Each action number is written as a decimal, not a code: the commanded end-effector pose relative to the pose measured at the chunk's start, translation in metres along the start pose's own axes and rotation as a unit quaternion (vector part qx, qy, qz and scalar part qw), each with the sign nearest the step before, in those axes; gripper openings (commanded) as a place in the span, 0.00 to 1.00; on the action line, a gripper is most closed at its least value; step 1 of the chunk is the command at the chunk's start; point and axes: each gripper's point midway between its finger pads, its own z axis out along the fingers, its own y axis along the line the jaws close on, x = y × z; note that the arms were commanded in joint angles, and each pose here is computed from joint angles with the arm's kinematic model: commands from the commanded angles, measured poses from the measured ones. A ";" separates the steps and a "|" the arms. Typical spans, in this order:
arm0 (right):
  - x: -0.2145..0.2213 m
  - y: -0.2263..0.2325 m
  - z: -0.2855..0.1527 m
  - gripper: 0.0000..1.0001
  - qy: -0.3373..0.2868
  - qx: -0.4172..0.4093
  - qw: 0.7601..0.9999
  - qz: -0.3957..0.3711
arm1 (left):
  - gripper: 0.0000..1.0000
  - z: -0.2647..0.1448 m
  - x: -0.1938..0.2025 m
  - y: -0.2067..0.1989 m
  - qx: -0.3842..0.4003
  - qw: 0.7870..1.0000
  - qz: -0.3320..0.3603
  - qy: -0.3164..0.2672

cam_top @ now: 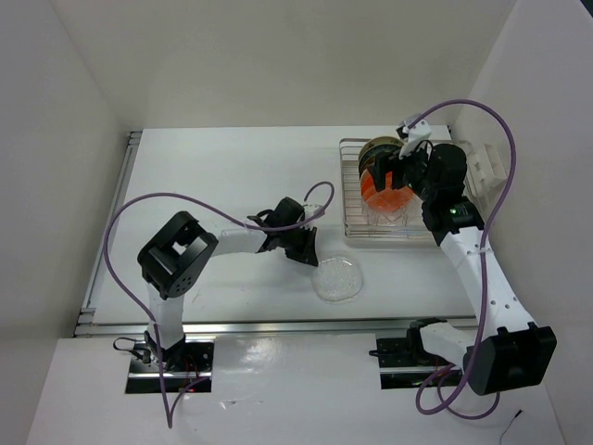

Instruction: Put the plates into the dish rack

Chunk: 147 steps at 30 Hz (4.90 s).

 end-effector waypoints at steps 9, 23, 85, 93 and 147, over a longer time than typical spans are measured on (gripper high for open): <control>-0.029 0.024 0.003 0.83 -0.042 -0.060 0.995 0.063 | 0.00 -0.083 -0.044 -0.014 -0.084 0.990 0.107 -0.035; -0.006 0.107 0.026 0.83 -0.007 -0.263 0.958 0.117 | 0.00 -0.234 -0.133 -0.018 -0.159 0.947 0.154 -0.234; 0.023 0.004 -0.050 0.00 0.007 0.056 0.876 -0.479 | 1.00 -0.292 -0.162 0.044 -0.157 0.932 0.021 -0.325; 0.013 0.004 -0.037 0.00 -0.014 0.063 0.870 -0.489 | 1.00 -0.285 -0.161 0.055 -0.141 0.937 0.011 -0.318; 0.104 0.013 -0.017 0.16 0.073 -0.016 0.851 -0.520 | 1.00 -0.290 -0.143 0.083 -0.149 0.938 -0.013 -0.312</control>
